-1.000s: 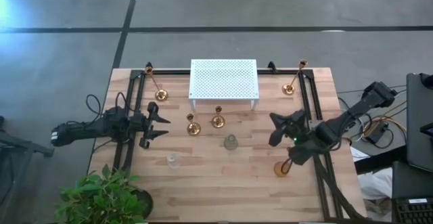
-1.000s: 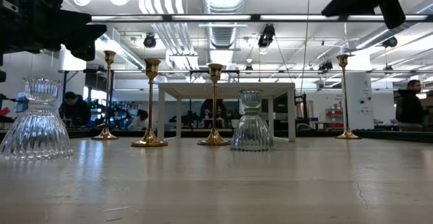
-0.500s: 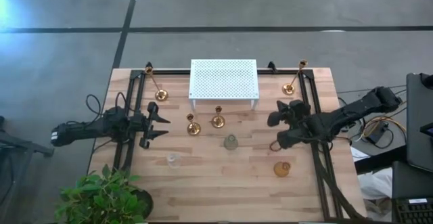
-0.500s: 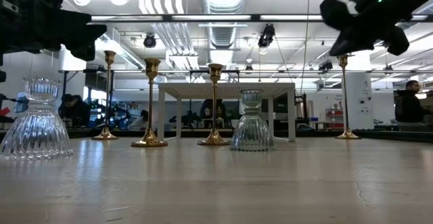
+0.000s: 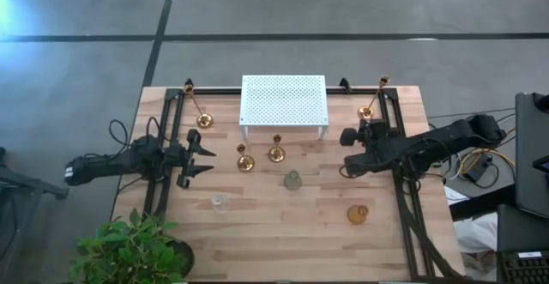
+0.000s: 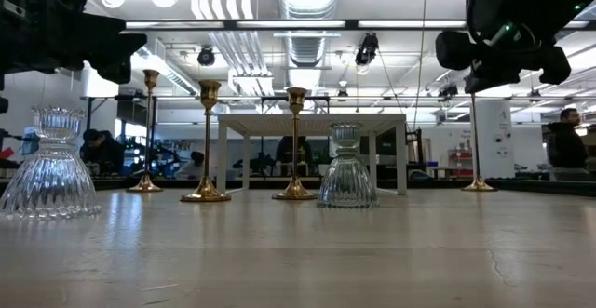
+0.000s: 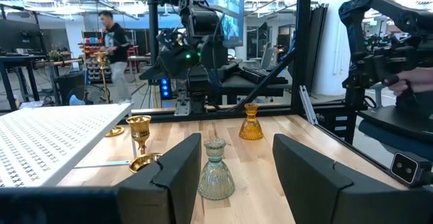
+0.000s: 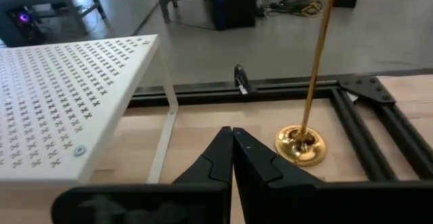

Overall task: Pick & Place candle stick holders
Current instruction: Put the right large gold candlestick on the shelf

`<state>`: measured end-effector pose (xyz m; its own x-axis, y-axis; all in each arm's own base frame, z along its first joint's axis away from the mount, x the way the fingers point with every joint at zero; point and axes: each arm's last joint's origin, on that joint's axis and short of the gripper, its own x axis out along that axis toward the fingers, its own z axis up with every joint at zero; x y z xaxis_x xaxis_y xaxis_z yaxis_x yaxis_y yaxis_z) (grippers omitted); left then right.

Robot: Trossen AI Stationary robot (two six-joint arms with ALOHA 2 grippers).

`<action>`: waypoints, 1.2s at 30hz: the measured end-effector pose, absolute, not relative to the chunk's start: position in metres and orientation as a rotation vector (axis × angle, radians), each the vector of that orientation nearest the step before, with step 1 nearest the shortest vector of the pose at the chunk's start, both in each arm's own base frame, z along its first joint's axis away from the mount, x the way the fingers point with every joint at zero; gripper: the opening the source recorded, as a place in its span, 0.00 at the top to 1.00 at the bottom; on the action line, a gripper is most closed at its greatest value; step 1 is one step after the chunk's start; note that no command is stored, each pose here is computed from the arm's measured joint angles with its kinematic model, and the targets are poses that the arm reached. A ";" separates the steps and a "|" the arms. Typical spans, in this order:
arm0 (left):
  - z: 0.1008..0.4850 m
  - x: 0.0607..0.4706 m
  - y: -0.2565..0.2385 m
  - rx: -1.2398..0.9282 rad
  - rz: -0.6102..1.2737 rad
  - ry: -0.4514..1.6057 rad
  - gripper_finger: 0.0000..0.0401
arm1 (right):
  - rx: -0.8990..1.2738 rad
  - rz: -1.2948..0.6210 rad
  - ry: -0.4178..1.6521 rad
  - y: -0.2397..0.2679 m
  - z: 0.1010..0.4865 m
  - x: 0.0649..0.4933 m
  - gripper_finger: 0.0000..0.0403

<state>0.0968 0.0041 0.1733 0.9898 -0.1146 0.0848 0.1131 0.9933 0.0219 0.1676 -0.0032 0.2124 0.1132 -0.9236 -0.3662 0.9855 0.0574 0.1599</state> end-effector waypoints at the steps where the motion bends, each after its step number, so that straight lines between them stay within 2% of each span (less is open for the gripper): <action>1: 0.173 0.097 0.004 0.017 -0.114 -0.086 0.53 | 0.407 -1.467 0.191 -0.004 0.213 0.166 0.98; 9: 0.173 0.097 0.004 0.017 -0.114 -0.083 0.53 | 0.518 -1.520 0.306 -0.015 0.219 0.153 0.95; 14: 0.173 0.097 0.004 0.016 -0.114 -0.078 0.53 | 0.575 -1.486 0.404 -0.023 0.229 0.141 0.82; 19: 0.173 0.097 0.004 0.016 -0.114 -0.078 0.53 | 0.523 -1.449 0.359 -0.035 0.239 0.136 0.64; 24: 0.172 0.097 0.004 0.016 -0.114 -0.077 0.53 | 0.436 -1.487 0.255 -0.043 0.236 0.129 0.54; 30: 0.172 0.097 0.004 0.015 -0.113 -0.076 0.53 | 0.407 -1.512 0.125 -0.044 0.203 0.124 0.52; 36: 0.172 0.097 0.004 0.015 -0.113 -0.073 0.53 | 0.348 -1.492 0.104 -0.046 0.178 0.131 0.54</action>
<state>0.0970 0.0042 0.1721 0.9910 -0.1133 0.0718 0.1123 0.9935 0.0191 0.1306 -0.0456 0.1782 0.0847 -0.9562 -0.2803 0.9858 0.0394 0.1634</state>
